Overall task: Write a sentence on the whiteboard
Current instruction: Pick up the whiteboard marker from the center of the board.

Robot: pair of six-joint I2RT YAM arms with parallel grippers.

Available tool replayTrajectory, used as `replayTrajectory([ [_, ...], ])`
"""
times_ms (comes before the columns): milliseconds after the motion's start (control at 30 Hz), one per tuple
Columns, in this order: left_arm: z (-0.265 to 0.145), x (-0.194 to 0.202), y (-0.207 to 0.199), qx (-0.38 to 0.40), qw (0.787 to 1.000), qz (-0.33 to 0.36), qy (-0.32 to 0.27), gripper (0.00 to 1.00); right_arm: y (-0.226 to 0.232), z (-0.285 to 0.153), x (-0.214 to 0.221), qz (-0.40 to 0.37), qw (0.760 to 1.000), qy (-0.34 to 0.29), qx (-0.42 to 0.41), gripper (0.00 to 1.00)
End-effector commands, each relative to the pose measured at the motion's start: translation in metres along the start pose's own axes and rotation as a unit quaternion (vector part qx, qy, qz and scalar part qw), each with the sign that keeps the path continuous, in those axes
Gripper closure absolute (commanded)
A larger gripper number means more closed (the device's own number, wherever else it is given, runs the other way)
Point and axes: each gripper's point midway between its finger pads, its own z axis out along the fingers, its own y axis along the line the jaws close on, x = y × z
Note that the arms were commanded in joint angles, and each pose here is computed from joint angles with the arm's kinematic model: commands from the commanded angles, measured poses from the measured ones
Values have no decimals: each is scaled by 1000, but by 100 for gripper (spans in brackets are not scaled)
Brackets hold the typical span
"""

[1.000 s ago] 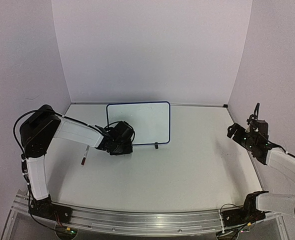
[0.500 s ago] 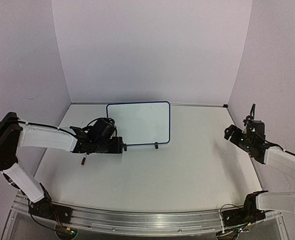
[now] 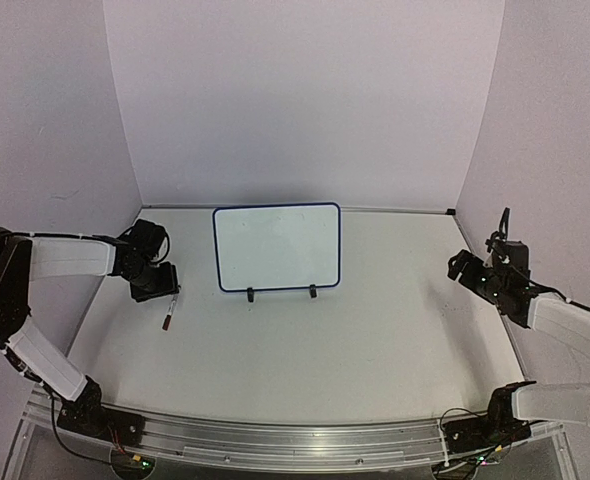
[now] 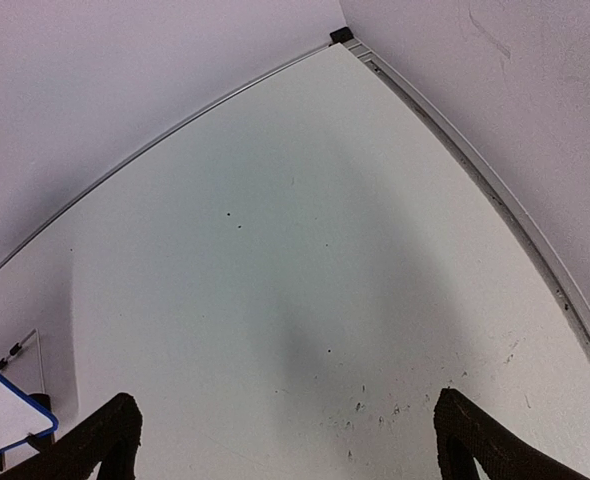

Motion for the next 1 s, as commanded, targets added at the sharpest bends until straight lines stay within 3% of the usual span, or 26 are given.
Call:
replayTrajectory([
  [0,1,19,-9,29,998,10,56,40,9,-4,-13,-3,1000,-18,-12,3],
  [200,6,29,-2,15,997,17,70,45,6,-6,-11,-5,1000,-17,-8,3],
  [367,12,32,6,-7,997,27,77,58,6,-5,-9,-3,1000,-14,-7,4],
  [633,22,32,9,-22,996,35,81,64,7,-4,-9,-4,1000,-13,-8,4],
  [967,33,34,11,-30,995,40,85,82,8,-3,-8,-4,1000,-10,-9,4],
])
